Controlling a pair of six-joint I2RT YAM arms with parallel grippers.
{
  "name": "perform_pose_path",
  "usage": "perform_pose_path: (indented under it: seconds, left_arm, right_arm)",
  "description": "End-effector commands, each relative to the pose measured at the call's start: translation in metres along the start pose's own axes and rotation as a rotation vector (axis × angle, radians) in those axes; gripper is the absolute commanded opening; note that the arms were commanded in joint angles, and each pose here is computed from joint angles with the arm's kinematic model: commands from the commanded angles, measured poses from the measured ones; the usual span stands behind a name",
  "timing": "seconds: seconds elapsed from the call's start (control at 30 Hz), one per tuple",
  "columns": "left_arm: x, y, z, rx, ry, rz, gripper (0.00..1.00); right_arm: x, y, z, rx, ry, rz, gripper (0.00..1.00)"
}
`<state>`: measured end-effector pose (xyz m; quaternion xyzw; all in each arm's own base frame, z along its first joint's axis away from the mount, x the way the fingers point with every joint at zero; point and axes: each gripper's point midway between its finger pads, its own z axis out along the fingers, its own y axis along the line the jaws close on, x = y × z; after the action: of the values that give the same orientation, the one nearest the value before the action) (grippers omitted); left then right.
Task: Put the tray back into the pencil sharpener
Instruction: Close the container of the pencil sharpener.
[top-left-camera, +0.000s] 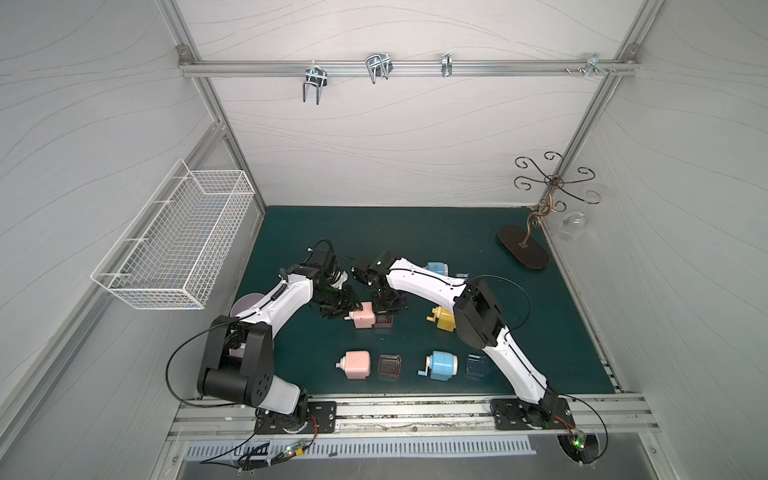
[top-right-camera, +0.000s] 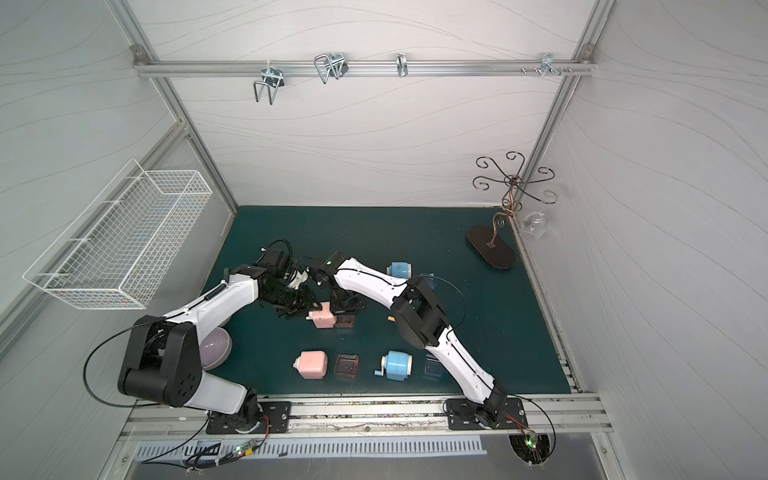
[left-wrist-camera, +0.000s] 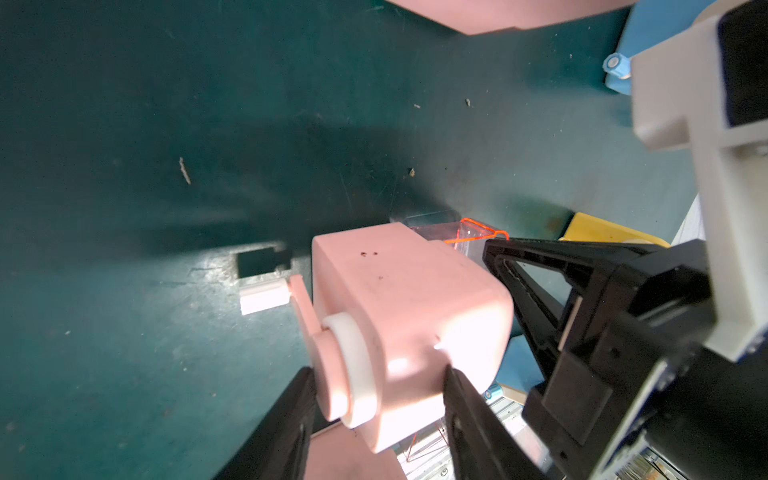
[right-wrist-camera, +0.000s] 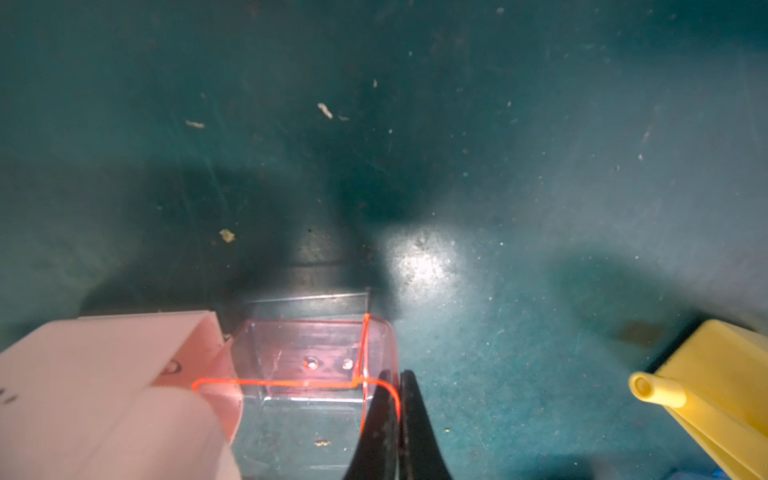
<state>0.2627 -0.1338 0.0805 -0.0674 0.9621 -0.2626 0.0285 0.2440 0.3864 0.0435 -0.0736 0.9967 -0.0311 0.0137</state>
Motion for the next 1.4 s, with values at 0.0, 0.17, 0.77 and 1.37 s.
perform_pose_path:
  seconds: [0.0,0.17,0.77,1.37]
  left_arm:
    - [-0.002,-0.002,0.003,0.007,0.007,0.012,0.53]
    - [-0.002,-0.002,0.003,0.006,0.007,0.011,0.53]
    - [-0.001,-0.001,0.004,0.002,0.013,0.007,0.53]
    - [-0.001,0.000,0.004,-0.002,0.015,0.006,0.53]
  right_arm:
    - [0.002,0.002,-0.003,0.001,-0.013,0.008,0.00]
    - [0.000,0.004,-0.007,-0.009,-0.021,0.007,0.00]
    - [-0.004,0.013,-0.017,-0.055,-0.042,0.003,0.00]
    - [0.000,0.026,-0.021,-0.114,-0.036,0.000,0.00]
